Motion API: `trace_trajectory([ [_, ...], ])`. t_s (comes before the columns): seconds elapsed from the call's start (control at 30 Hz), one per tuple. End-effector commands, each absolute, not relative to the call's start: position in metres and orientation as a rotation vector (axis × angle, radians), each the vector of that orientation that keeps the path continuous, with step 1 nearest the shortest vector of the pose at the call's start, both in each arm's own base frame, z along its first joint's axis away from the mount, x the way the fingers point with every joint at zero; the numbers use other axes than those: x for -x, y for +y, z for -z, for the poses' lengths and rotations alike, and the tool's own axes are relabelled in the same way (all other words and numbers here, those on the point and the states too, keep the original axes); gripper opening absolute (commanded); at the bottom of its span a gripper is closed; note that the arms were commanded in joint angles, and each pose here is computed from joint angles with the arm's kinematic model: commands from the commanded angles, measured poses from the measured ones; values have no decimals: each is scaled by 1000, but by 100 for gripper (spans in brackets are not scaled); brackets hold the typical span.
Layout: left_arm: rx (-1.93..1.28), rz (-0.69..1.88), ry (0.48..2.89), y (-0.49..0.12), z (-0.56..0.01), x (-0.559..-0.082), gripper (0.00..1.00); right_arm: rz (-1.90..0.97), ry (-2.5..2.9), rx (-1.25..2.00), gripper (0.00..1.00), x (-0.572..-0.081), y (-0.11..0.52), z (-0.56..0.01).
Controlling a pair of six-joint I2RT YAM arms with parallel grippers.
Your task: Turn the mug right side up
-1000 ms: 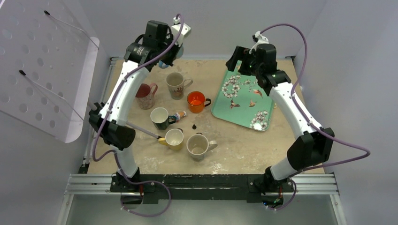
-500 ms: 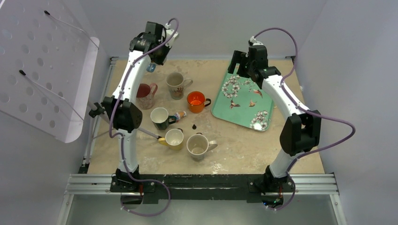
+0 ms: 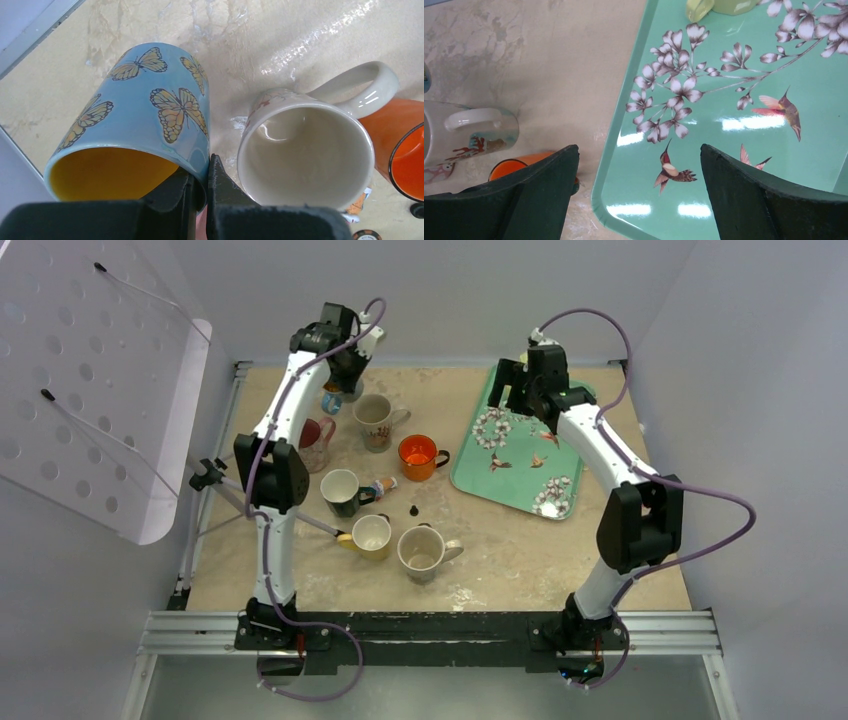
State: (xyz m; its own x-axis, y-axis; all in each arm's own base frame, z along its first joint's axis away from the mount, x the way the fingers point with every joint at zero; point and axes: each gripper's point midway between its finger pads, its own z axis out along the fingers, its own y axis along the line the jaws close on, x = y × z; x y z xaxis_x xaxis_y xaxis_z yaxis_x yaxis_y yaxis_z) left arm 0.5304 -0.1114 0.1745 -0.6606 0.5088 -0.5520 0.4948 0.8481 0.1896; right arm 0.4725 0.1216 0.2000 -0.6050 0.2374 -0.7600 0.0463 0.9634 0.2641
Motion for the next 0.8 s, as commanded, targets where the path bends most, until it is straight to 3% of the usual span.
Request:
trace_trajectory([
  [0.0,-687,8,2295,-119,-214,-539,0,-262,2160,-205,95,-468,117,-219],
  [0.77,-727,-16,2672,-93,-148,-480,0,-182,2207,-212,95,-448,102,-205],
])
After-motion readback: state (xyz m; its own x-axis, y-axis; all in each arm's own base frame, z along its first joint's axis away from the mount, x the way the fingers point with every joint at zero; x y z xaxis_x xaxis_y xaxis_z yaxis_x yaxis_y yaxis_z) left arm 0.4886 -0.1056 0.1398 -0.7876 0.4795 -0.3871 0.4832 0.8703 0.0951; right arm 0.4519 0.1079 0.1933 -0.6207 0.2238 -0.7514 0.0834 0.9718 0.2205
